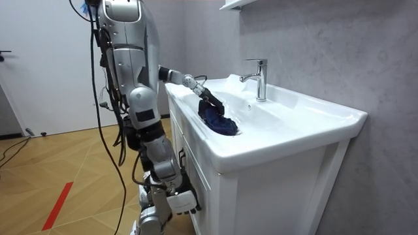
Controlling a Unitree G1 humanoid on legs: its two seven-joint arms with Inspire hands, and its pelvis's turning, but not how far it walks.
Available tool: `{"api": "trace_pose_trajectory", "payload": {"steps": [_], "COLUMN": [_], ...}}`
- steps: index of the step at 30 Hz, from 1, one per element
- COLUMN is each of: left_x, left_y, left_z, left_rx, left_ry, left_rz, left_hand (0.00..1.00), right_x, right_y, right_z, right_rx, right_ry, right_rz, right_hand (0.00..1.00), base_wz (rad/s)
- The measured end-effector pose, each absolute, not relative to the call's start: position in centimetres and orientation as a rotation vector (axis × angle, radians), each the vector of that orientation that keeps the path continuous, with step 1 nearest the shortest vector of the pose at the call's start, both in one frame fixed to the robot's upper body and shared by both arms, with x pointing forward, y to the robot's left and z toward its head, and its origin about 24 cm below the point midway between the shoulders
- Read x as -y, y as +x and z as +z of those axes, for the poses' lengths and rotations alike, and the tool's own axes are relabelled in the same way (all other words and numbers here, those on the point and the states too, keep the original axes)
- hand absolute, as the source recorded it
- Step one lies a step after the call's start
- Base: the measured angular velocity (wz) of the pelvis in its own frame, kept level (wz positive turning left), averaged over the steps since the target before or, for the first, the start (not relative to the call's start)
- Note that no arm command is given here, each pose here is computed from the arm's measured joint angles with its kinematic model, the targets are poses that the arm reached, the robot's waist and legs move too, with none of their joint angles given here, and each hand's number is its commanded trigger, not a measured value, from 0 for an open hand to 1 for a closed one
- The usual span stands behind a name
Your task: Wipe basin
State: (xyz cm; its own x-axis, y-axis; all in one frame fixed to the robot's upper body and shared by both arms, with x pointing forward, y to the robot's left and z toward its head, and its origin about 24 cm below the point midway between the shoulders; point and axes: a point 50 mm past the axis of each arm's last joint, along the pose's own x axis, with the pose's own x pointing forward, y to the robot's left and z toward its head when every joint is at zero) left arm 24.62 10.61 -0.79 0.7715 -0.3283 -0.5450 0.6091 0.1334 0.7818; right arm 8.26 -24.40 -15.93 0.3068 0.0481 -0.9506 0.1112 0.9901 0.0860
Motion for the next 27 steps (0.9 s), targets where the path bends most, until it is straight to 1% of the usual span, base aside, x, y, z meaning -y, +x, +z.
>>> {"api": "trace_pose_trajectory", "payload": {"steps": [1,7,18,23,27], "left_x": [-9.8,-7.4,-6.5,-6.3,-5.4], "left_y": [24.6,24.9,25.8,26.3,26.5], "left_z": [-0.7,-0.3,-0.2,-0.4,-0.6], "left_rx": [-0.244,-0.184,-0.199,-0.211,-0.201], "left_ry": [1.268,1.223,1.178,1.152,1.146], "left_rz": [-0.713,-0.777,-0.809,-0.807,-0.811], "left_hand": [1.00,1.00,1.00,1.00,1.00], "right_x": [24.2,23.9,23.8,24.3,24.2], "right_y": [8.4,8.9,8.6,8.5,8.4], "right_z": [-16.0,-16.0,-16.0,-15.9,-15.9], "right_rx": [-1.258,-1.253,-1.235,-1.229,-1.216], "right_ry": [0.149,0.155,0.193,0.199,0.226], "right_rz": [-0.040,-0.039,-0.074,-0.090,-0.108], "right_hand": [0.00,0.00,0.00,0.00,0.00], "base_wz": [0.00,-0.02,-0.08,-0.11,-0.03]}}
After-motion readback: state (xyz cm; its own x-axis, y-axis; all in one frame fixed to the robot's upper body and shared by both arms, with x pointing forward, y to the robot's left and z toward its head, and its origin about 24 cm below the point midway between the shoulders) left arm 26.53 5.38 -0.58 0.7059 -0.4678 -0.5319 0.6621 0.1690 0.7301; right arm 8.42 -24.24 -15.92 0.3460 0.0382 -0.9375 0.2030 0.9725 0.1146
